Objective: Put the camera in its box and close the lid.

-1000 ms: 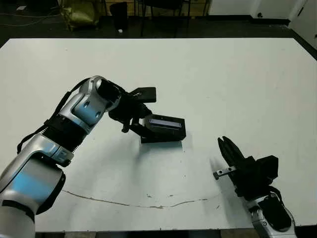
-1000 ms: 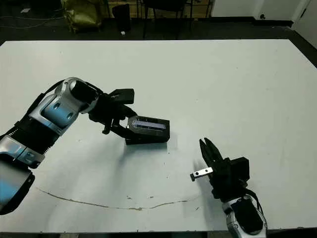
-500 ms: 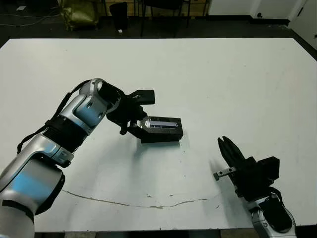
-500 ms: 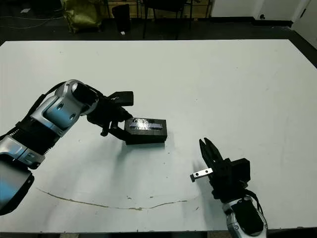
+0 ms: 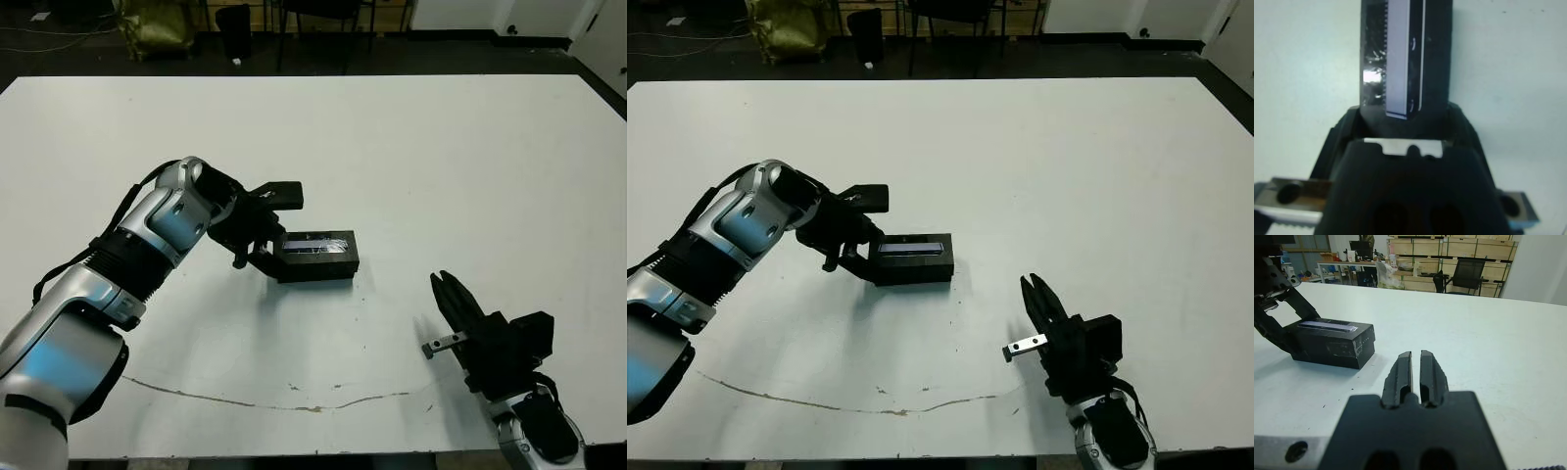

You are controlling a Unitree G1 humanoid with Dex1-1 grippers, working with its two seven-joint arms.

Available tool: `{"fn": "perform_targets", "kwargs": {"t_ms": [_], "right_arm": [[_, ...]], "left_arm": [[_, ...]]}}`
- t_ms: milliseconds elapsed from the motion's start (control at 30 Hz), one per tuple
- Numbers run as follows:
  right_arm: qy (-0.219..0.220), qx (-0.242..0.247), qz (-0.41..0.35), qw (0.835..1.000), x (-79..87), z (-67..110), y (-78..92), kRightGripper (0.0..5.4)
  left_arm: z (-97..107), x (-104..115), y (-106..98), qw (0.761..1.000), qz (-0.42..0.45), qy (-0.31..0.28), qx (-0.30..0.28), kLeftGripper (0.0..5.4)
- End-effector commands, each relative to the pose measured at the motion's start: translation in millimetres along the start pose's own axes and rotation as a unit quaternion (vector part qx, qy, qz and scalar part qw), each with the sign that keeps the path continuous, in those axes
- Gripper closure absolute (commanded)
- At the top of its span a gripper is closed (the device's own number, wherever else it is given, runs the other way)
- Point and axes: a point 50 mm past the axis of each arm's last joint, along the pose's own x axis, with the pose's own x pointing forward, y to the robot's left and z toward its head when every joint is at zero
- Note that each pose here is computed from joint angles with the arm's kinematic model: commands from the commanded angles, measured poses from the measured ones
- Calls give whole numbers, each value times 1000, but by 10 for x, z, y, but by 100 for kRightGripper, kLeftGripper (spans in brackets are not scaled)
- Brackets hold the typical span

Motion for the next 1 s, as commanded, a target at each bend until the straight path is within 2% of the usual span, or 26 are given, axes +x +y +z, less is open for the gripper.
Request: {"fn": "perform_targets", "kwargs": {"t_ms": [33, 233, 467, 767, 1000], "right_arm": [[18, -2, 0, 1000, -34, -42, -10, 540], [21, 2, 1, 1000, -34, -52, -12, 540], [24, 3, 0, 1000, -45, -31, 7, 540], [20, 8, 1, 1000, -54, -46, 4, 540], [24, 7, 0, 1000, -52, -66, -1, 540]], "left_arm": [[-183, -10, 6, 999, 7, 34, -28, 313], [-199, 5, 3, 999, 13, 35, -19, 314], [-121, 93, -19, 1000, -5, 22, -13, 314], [-9, 189, -56, 999, -8, 24, 31, 314], [63, 206, -71, 1000, -14, 13, 4, 314]]}}
